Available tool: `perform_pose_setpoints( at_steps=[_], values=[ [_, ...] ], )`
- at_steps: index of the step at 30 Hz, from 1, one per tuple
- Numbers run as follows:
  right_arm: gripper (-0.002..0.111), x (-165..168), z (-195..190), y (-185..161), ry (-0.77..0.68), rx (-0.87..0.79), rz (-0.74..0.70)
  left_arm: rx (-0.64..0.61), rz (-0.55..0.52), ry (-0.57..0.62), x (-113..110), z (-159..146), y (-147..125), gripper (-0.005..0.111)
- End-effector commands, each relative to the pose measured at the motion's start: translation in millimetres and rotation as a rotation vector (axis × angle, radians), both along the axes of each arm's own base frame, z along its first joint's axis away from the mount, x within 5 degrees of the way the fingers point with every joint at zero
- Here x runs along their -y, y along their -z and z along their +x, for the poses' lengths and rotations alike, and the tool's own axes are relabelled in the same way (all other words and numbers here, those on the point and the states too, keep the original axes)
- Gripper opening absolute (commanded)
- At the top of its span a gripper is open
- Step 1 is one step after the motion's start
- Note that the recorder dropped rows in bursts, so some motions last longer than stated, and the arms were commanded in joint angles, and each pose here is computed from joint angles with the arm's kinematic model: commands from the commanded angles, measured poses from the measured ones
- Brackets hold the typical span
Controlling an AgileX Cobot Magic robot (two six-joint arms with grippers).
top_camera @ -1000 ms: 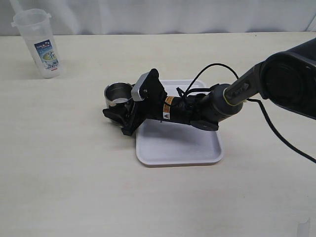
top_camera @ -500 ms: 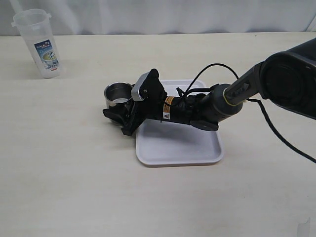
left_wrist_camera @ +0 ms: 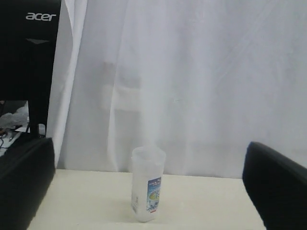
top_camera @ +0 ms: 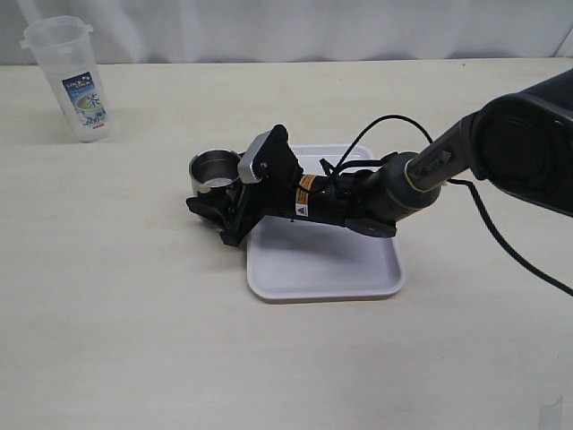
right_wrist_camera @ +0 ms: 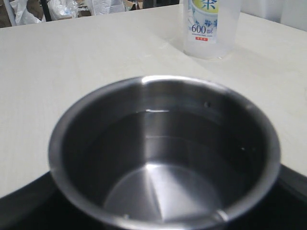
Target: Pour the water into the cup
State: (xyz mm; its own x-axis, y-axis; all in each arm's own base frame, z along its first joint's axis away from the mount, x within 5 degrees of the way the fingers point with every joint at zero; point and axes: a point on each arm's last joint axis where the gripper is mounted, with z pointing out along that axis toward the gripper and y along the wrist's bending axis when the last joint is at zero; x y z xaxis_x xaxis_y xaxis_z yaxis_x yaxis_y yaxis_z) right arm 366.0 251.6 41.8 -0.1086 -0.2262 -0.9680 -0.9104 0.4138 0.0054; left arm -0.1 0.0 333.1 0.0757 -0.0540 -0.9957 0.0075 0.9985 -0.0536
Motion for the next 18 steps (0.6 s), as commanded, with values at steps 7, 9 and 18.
perform_pose_setpoints(
  at_steps=[7, 9, 18],
  values=[
    [0.004, 1, -1, 3, 0.005, -0.011, -0.032, -0.008, 0.06, -0.005, 0, 1, 4, 0.103],
    [0.004, 1, -1, 3, 0.005, -0.011, -0.032, -0.016, 0.06, -0.005, 0, 5, 8, 0.103],
    [0.004, 1, -1, 3, 0.005, -0.011, -0.032, -0.051, 0.067, -0.006, 0, 23, 38, 0.103]
  ],
)
